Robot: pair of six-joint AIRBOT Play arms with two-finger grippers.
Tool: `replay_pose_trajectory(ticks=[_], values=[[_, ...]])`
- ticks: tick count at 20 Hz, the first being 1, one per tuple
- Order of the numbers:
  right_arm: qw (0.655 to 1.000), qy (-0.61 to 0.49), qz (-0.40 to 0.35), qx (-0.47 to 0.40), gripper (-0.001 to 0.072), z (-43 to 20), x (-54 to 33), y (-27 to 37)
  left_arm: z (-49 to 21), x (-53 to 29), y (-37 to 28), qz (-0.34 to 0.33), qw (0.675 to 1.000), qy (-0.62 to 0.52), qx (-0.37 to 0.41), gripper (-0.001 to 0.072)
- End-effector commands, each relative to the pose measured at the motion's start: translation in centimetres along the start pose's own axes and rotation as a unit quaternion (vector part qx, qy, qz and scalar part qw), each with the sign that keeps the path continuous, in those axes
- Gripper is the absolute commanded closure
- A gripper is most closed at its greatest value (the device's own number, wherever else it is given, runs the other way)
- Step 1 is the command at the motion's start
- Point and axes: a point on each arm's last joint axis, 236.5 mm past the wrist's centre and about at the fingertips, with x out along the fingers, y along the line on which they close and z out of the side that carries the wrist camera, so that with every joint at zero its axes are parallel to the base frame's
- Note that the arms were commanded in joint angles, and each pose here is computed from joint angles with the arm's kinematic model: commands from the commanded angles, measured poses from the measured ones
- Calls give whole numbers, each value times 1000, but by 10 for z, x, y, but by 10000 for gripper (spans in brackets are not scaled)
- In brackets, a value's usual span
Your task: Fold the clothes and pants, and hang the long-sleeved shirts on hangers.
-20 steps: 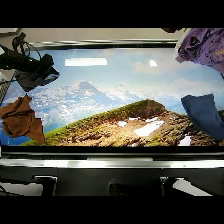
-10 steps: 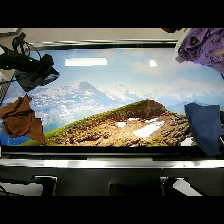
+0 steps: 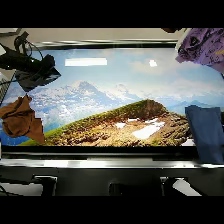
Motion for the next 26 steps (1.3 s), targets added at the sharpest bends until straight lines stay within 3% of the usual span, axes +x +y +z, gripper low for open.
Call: replay_pose_trajectory(ticks=[1, 3, 5, 7, 9, 11, 14, 17, 20, 26], values=[[998, -56, -14, 1, 424, 34, -24, -11, 0, 1, 0, 0, 1000, 1, 4, 689], [985, -111, 133, -3, 449, 67, -68, 49, 0, 1, 0, 0, 1000, 1, 20, 689], [940, -168, 290, -69, 560, 78, -136, 129, 0, 0, 2, 4, 999, -1, 36, 689], [896, -191, 357, -180, 638, 45, -182, 194, 1, -2, 10, 24, 997, -3, 76, 690], [861, -184, 378, -287, 684, -20, -207, 250, -8, -2, 19, 49, 992, 8, 120, 691], [823, -169, 389, -379, 682, -95, -226, 291, -26, 0, 31, 74, 987, 17, 140, 691], [760, -157, 385, -500, 682, -201, -242, 318, -56, -4, 43, 82, 984, 9, 157, 690], [709, -173, 379, -569, 683, -268, -252, 326, -67, -17, 45, 85, 982, -13, 170, 689], [695, -190, 378, -581, 679, -286, -257, 331, -68, -19, 52, 99, 980, -10, 172, 687], [699, -178, 370, -585, 680, -288, -252, 326, -68, -17, 53, 99, 980, -8, 171, 687]])
